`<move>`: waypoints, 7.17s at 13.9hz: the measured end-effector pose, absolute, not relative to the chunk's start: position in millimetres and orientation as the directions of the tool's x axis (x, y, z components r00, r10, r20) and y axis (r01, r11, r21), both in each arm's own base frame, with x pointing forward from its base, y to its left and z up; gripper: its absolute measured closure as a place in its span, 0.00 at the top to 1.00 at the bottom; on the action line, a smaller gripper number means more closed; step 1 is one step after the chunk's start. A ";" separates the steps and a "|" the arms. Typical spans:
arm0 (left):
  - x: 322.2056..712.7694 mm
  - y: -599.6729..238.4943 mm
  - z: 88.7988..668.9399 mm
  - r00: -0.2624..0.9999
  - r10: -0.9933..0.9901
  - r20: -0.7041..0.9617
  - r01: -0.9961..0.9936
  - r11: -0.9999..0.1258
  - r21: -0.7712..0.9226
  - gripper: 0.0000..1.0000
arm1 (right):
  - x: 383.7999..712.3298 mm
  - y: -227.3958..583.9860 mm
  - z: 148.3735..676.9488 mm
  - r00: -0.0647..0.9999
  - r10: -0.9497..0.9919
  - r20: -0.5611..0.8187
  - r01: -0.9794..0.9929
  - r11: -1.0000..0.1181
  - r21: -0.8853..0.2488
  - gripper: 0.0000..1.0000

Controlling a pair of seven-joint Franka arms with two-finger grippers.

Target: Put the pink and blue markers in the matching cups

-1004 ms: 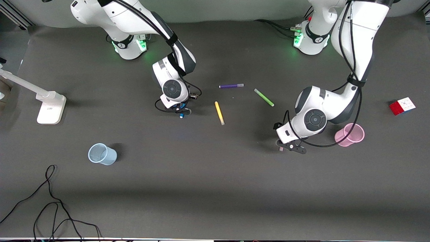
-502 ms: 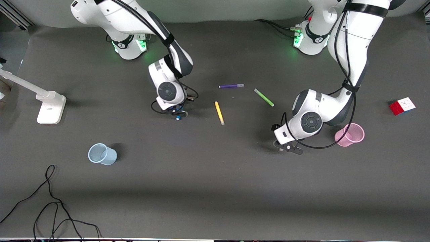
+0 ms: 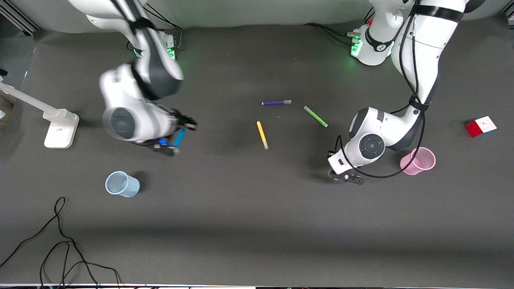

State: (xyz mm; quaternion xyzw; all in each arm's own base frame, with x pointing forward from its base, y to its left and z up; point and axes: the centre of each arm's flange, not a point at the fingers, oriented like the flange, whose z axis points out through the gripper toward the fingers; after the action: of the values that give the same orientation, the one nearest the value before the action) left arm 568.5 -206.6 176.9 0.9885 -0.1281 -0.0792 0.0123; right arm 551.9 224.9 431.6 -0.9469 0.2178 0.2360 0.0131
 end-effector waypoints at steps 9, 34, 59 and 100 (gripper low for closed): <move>585.6 -201.7 200.3 0.978 -0.168 -0.127 -0.165 -0.986 0.030 0.18 | 607.8 -10.1 422.1 0.720 -0.370 -0.587 -0.514 -0.853 -0.093 0.16; 635.1 81.1 358.3 0.771 -0.051 -0.635 -0.094 -0.995 -0.033 0.18 | 632.1 -79.9 272.0 0.628 -0.341 -0.699 -0.562 -0.820 -0.105 1.00; 656.0 54.5 248.9 0.684 -0.086 -0.725 -0.210 -0.974 -0.083 0.88 | 552.4 6.6 170.8 0.749 -0.504 -0.430 -0.528 -0.846 0.071 0.66; 547.7 -27.0 585.6 0.994 -0.094 -0.055 -0.095 -0.995 -0.022 1.00 | 567.3 5.8 208.7 0.696 -0.558 -0.453 -0.609 -0.792 0.040 0.37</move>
State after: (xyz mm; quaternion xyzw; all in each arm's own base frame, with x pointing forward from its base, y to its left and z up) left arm 547.7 -27.0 585.6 0.9984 -0.0473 -0.0272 -0.0122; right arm 567.3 5.8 208.7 -0.9190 0.3175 0.2267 0.0565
